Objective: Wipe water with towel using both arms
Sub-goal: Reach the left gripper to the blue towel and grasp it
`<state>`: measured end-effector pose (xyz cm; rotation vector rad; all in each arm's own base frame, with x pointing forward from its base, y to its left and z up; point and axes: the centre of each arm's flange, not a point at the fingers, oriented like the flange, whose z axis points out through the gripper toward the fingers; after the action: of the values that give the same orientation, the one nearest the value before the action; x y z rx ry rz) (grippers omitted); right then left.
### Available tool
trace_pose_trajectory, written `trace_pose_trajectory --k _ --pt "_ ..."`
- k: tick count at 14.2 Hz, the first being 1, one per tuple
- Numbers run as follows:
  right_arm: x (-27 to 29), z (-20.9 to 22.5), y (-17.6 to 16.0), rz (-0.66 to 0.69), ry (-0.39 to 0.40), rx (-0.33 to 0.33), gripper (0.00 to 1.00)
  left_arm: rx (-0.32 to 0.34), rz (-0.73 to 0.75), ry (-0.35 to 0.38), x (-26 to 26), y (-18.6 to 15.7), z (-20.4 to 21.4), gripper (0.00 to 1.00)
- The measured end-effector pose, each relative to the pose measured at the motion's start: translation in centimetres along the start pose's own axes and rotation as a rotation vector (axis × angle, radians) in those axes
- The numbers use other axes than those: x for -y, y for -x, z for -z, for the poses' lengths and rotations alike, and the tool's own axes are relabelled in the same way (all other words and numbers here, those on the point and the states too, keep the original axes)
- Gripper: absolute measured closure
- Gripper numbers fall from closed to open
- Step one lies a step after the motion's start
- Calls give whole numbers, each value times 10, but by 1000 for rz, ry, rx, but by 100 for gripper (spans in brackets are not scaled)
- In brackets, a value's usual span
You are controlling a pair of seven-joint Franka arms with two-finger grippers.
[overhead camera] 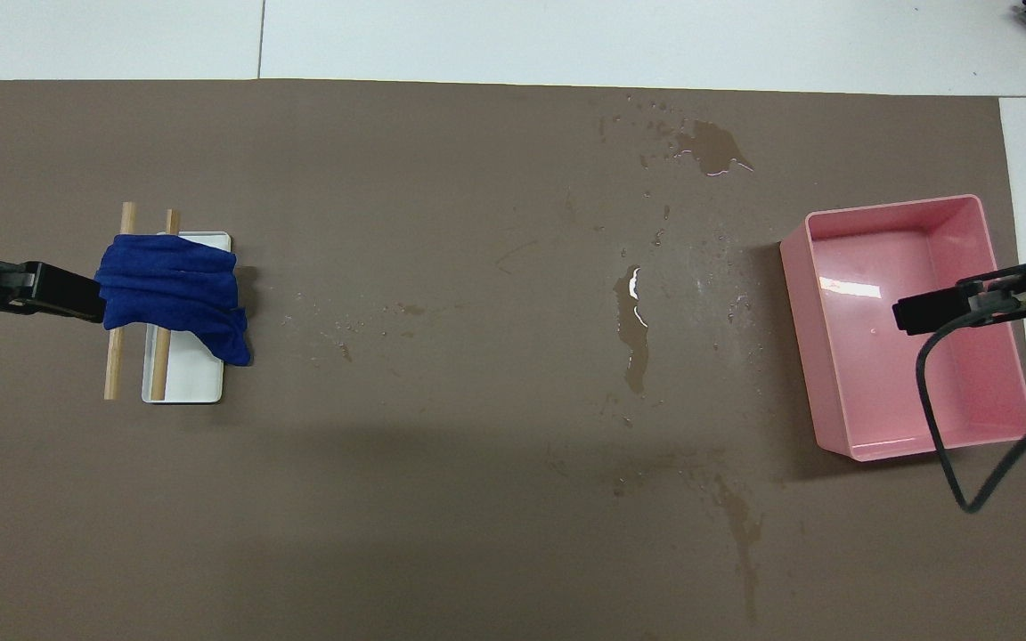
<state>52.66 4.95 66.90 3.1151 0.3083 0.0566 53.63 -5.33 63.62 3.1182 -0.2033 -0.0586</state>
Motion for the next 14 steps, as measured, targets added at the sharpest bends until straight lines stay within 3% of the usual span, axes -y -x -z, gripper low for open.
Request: trace_pose_trajectory --k 3,6,10,14 --pt "0 0 0 0 0 0 0 -14 0 0 0 -2 0 0" --pt "0 0 0 0 0 0 0 -97 33 -3 9 -11 -16 0" --pt "0 0 0 0 0 0 0 -192 225 2 48 -20 -75 0" --pt "0 0 0 0 0 0 0 -212 320 -28 69 -33 -146 0"
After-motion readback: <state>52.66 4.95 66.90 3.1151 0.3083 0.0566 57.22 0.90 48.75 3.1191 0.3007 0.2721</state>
